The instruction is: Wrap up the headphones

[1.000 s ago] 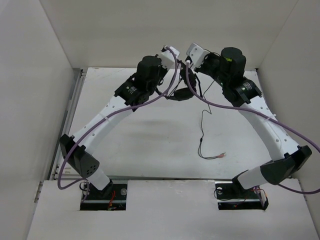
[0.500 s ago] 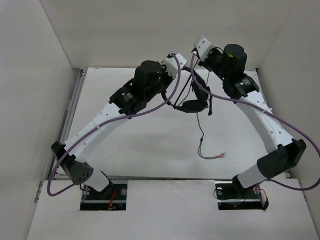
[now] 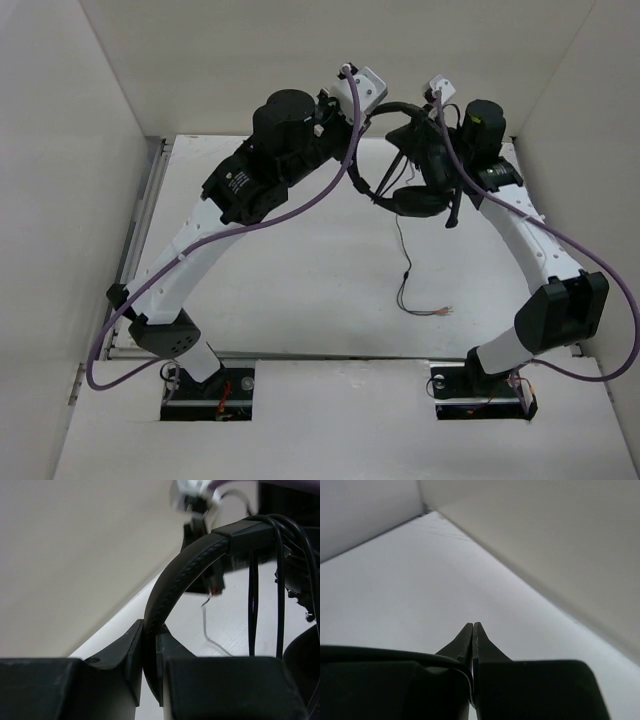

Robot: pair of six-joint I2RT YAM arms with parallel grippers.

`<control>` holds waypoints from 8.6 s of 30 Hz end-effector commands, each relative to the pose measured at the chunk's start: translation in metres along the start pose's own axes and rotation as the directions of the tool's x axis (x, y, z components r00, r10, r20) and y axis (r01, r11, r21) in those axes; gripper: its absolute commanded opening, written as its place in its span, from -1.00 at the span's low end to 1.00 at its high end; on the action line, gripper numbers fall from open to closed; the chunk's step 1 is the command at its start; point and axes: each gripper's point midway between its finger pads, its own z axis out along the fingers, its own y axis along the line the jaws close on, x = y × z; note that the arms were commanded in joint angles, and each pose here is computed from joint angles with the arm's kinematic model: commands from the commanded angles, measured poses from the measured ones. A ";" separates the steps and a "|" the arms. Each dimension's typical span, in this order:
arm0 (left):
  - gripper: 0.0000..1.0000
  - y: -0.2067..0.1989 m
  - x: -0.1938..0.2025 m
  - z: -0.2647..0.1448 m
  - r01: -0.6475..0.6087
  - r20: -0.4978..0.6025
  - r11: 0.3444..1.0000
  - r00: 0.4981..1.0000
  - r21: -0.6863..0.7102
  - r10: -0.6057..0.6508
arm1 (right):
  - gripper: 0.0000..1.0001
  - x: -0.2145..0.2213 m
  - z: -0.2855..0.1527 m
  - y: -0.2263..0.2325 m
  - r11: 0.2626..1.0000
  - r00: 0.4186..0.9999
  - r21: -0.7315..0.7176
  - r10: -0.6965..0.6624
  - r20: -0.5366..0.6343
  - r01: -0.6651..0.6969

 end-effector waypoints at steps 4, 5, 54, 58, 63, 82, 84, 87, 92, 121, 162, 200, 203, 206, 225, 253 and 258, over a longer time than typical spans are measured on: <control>-1.00 -0.003 -0.079 -0.017 0.134 0.201 0.989 0.969 0.067 -0.145 | -0.76 -0.006 0.005 0.077 0.884 0.942 -0.358 0.334 0.034 -0.300; -1.00 -0.001 -0.084 -0.018 0.141 0.213 0.988 0.965 0.064 -0.152 | -0.71 -0.004 0.004 0.082 0.862 0.928 -0.383 0.370 0.028 -0.332; -1.00 0.226 -0.087 -0.045 0.298 0.382 0.684 0.924 -0.666 -0.030 | -1.00 0.067 -0.010 0.267 0.590 0.885 -0.669 0.391 -0.254 -0.453; -1.00 0.241 -0.061 -0.041 0.194 0.281 0.624 0.959 -0.757 0.043 | -1.00 0.048 -0.011 0.259 0.664 0.933 -0.656 0.287 -0.218 -0.358; -1.00 0.250 -0.018 -0.033 0.058 0.131 0.589 0.988 -0.806 0.082 | -1.00 0.005 -0.013 0.216 0.822 0.991 -0.555 0.091 -0.101 -0.132; -1.00 0.158 0.074 -0.002 -0.241 -0.181 0.778 0.969 -0.580 0.165 | -0.95 -0.063 -0.033 0.003 0.458 0.464 0.117 -0.790 -0.400 0.881; -1.00 0.148 0.072 -0.003 -0.239 -0.179 0.800 0.970 -0.550 0.167 | -0.94 -0.072 -0.034 -0.010 0.415 0.447 0.172 -0.791 -0.417 0.894; -1.00 0.129 0.072 0.000 -0.226 -0.168 0.841 0.972 -0.491 0.163 | -0.92 -0.084 -0.031 -0.020 0.406 0.474 0.246 -0.782 -0.404 0.880; -1.00 0.091 0.080 0.008 -0.184 -0.176 0.919 0.976 -0.348 0.128 | -0.93 -0.101 -0.020 -0.021 0.393 0.496 0.323 -0.791 -0.359 0.861; -1.00 0.042 0.075 0.002 0.087 -0.173 0.992 0.980 -0.097 -0.103 | -0.82 -0.088 0.001 -0.022 0.672 0.747 0.357 -0.651 -0.135 0.649; -1.00 0.085 -0.099 -0.038 0.280 0.274 0.959 0.926 -0.031 -0.262 | -0.32 0.053 0.012 0.160 0.705 0.845 -0.513 0.529 -0.081 -0.490; -1.00 0.243 0.008 -0.040 0.077 0.087 0.658 0.996 -0.749 -0.017 | -1.00 -0.022 0.011 0.123 0.792 0.786 -0.093 -0.610 -0.097 0.603; -1.00 0.244 0.015 -0.041 0.066 0.071 0.657 0.997 -0.751 -0.020 | -1.00 -0.054 -0.005 0.090 0.758 0.754 0.015 -0.647 -0.116 0.653; -1.00 0.242 0.021 -0.040 0.050 0.048 0.663 0.999 -0.747 -0.021 | -1.00 -0.078 -0.018 0.066 0.708 0.714 0.100 -0.685 -0.141 0.699; -1.00 0.179 0.049 -0.009 -0.046 -0.057 0.785 0.998 -0.617 0.013 | -1.00 -0.146 -0.036 0.019 0.461 0.550 0.359 -0.811 -0.201 0.811; -1.00 0.138 0.079 0.001 -0.068 -0.131 0.872 0.991 -0.484 0.005 | -1.00 -0.180 -0.055 -0.021 0.331 0.518 0.537 -0.820 -0.242 0.776; -1.00 0.110 0.083 0.008 -0.071 -0.145 0.914 0.989 -0.399 0.013 | -0.96 -0.180 -0.045 -0.017 0.368 0.533 0.526 -0.822 -0.201 0.767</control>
